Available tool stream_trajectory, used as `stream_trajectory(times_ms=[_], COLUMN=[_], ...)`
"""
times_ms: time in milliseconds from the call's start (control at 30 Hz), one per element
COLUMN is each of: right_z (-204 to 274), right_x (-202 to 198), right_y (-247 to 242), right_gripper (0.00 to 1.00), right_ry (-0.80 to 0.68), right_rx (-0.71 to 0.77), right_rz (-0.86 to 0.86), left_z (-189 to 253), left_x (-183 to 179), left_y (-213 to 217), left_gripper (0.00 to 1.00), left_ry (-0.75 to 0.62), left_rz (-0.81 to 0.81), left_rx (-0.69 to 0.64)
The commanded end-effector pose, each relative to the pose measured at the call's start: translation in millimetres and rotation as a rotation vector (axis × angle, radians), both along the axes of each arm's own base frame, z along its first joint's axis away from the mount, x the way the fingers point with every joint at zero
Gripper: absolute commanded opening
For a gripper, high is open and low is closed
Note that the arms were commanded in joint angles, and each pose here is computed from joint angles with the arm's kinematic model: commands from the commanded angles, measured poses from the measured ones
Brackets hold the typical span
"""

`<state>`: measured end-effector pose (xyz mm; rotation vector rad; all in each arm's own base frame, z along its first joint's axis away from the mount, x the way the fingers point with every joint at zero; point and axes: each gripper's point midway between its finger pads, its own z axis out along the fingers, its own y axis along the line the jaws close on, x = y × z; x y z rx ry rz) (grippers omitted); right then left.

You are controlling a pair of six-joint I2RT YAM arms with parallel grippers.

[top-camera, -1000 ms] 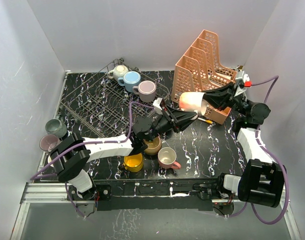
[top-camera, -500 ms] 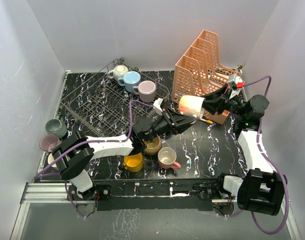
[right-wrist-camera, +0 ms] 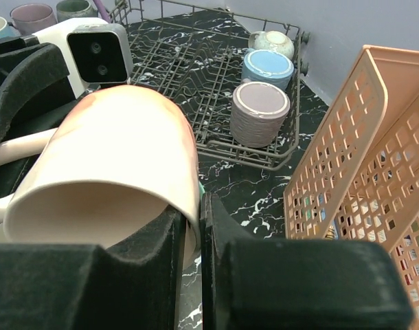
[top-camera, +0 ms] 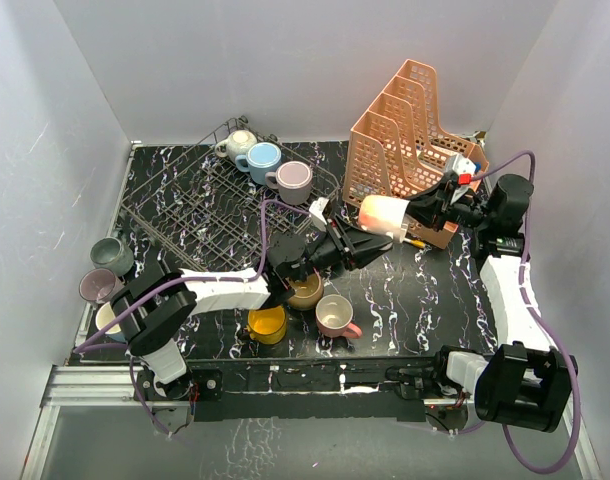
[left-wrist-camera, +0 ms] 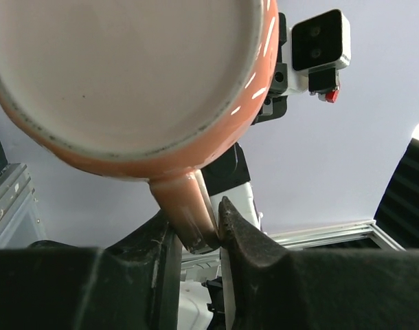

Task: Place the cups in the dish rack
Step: Pick up the cup at the center of the board.

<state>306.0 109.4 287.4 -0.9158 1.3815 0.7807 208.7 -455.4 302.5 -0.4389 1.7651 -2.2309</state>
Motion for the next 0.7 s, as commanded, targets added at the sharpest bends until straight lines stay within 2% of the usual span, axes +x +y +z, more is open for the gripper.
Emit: stream_trajectory(times_ms=[0, 133, 267, 500, 667], right_z=[14.0, 20.2, 24.1, 28.2, 30.0], right_x=[-29.0, -33.0, -36.2, -42.4, -46.2], right_y=[17.6, 19.1, 20.1, 22.6, 25.8], right_gripper=[0.08, 0.08, 0.08, 0.08, 0.08], right_ry=[0.053, 0.03, -0.01, -0.108, -0.175], right_rx=[0.022, 0.015, -0.003, -0.052, -0.07], right_rz=[0.128, 0.158, 0.186, 0.227, 0.266], left_z=[61.3, 41.3, 31.4, 14.8, 13.1], left_x=[3.4, 6.3, 8.5, 10.2, 7.6], left_y=[27.0, 28.5, 27.0, 16.8, 13.2], left_gripper=[0.24, 0.42, 0.49, 0.45, 0.27], left_ry=[-0.125, -0.065, -0.034, 0.012, 0.01], left_rz=[0.089, 0.1, 0.1, 0.074, 0.048], left_rx=[-0.178, -0.134, -0.101, -0.027, -0.033])
